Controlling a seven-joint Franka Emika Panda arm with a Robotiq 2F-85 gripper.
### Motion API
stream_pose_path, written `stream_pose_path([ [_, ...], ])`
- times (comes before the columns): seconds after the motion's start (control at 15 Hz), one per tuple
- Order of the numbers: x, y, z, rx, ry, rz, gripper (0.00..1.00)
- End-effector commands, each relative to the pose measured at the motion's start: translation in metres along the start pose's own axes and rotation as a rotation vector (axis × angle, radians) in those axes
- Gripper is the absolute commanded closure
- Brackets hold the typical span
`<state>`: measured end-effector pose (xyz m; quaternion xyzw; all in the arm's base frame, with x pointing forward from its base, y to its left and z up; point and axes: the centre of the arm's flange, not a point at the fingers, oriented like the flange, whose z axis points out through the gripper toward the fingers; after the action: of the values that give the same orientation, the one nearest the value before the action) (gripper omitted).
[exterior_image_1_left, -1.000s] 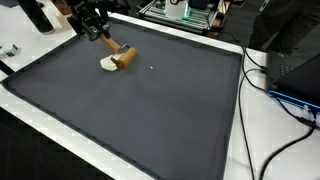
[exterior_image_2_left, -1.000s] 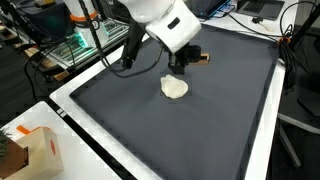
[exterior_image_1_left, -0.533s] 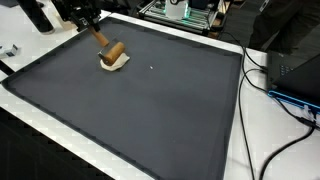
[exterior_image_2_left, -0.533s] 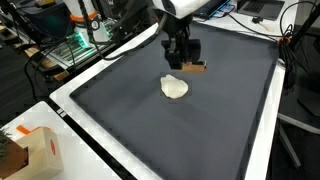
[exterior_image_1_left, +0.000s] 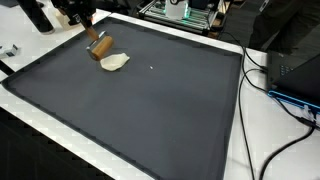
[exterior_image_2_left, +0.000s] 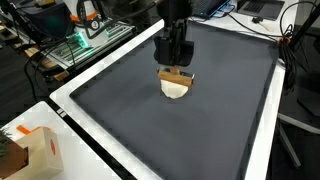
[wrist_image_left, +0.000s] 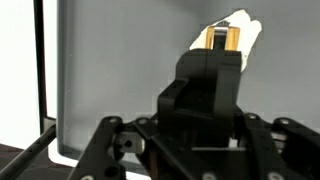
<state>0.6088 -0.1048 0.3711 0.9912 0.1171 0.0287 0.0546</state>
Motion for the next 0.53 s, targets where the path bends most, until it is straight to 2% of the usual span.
stream_pose_path([
  [0.0,-0.005,-0.008,-0.011,-0.140,-0.019,0.085,0.75],
  [0.47,-0.002,-0.019,0.000,-0.368,-0.015,0.231,0.75],
])
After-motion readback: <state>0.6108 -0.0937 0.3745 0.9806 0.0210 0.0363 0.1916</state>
